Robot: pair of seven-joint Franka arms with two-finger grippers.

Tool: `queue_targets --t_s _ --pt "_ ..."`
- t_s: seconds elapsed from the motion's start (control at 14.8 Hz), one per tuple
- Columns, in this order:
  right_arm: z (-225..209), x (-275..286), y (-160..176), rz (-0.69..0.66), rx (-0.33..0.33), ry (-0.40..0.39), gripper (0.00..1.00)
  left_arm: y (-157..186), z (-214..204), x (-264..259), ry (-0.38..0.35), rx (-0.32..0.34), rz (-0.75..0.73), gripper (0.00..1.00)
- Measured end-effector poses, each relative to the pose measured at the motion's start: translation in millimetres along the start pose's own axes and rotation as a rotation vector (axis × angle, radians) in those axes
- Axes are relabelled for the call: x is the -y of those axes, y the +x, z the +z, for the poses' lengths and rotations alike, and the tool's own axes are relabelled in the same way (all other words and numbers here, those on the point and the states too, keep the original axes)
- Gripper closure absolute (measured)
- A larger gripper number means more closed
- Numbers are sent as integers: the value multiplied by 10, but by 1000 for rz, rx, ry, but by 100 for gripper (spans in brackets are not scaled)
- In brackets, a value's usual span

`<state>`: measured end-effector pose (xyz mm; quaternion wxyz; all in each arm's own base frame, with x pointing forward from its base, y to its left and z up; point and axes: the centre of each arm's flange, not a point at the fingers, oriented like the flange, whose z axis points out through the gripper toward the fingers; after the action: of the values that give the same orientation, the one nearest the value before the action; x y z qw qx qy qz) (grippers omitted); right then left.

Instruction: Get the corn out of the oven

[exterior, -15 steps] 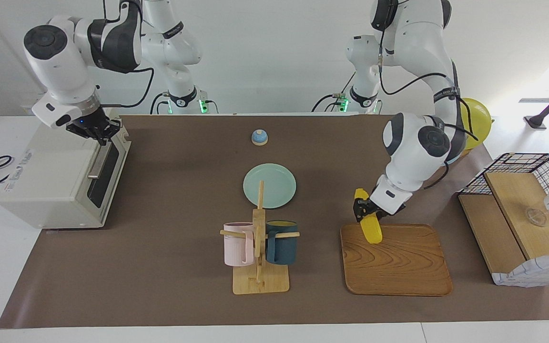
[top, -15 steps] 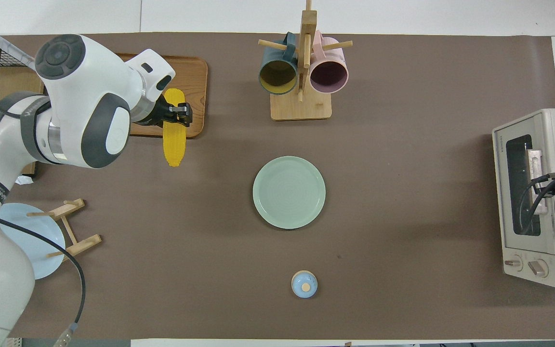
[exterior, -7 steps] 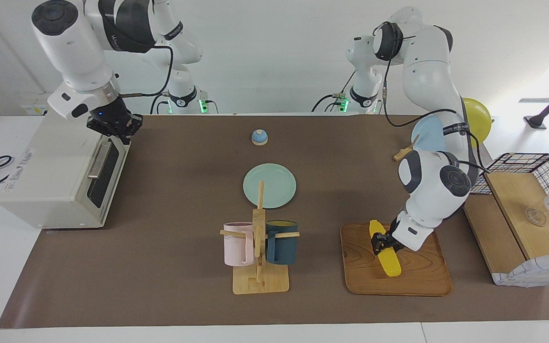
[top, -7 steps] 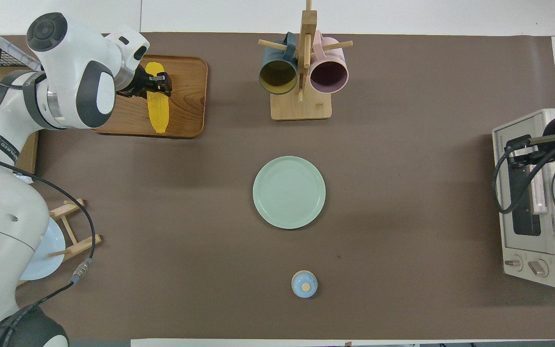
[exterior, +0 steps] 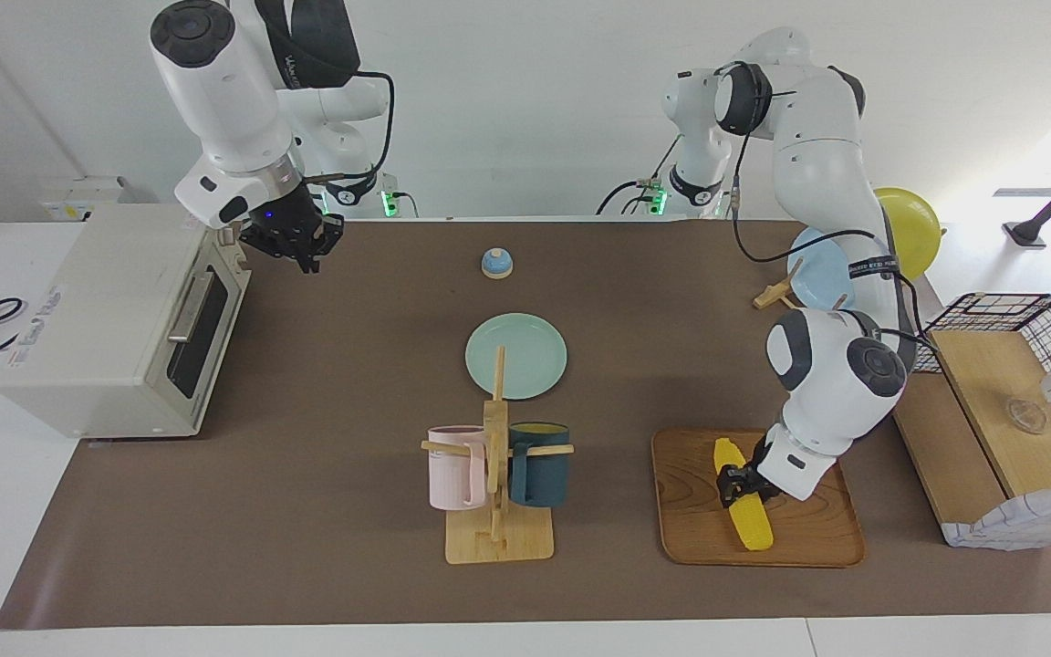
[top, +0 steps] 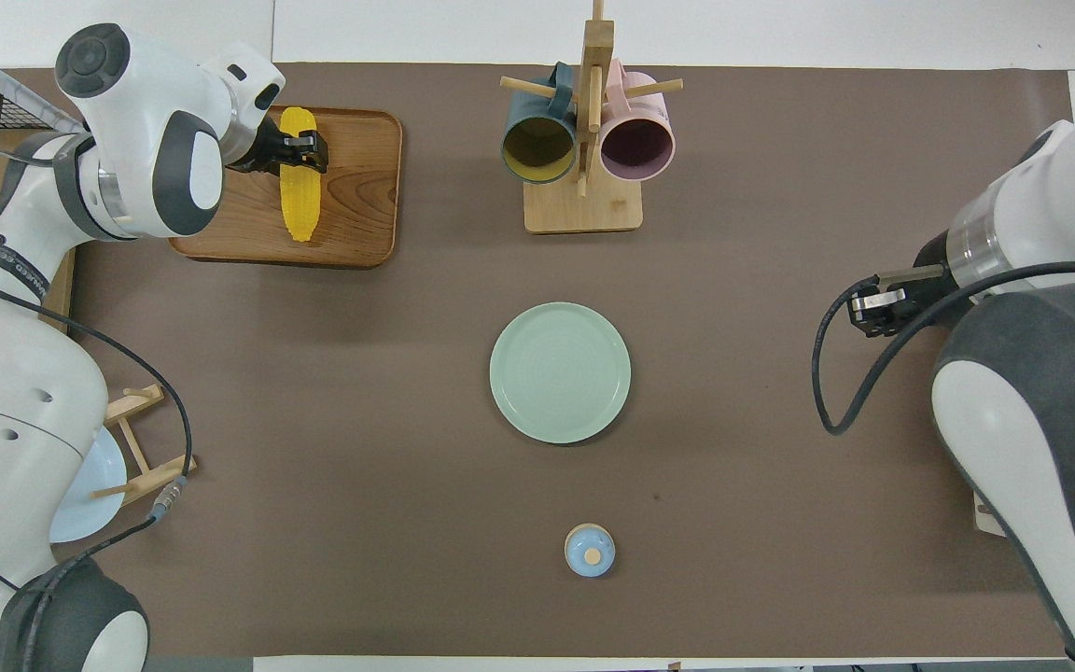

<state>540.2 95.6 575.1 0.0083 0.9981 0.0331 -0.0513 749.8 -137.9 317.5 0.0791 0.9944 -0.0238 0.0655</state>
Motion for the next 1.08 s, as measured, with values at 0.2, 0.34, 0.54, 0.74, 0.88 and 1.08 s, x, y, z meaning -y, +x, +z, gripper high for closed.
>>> queue_targets --t_s 0.2,0.34,0.54,0.74,0.88,1.08 --pt "10 -109 8 20 6 2 54 37 -398 30 10 3 3 2" --pt "28 -201 -7 36 28 1 31 -7 -912 93 26 22 -4 0" --pt "2 -221 -38 40 40 0 1 -215 -1825 190 53 63 -21 0" --pt "-75 -220 -99 39 35 0 0 -597 -2664 234 69 137 -35 0" --pt "-103 -240 -121 43 32 0 0 -885 -3136 243 98 174 -36 0" --pt "-119 -345 -115 51 29 3 0 -1282 -3564 227 112 215 -37 0"
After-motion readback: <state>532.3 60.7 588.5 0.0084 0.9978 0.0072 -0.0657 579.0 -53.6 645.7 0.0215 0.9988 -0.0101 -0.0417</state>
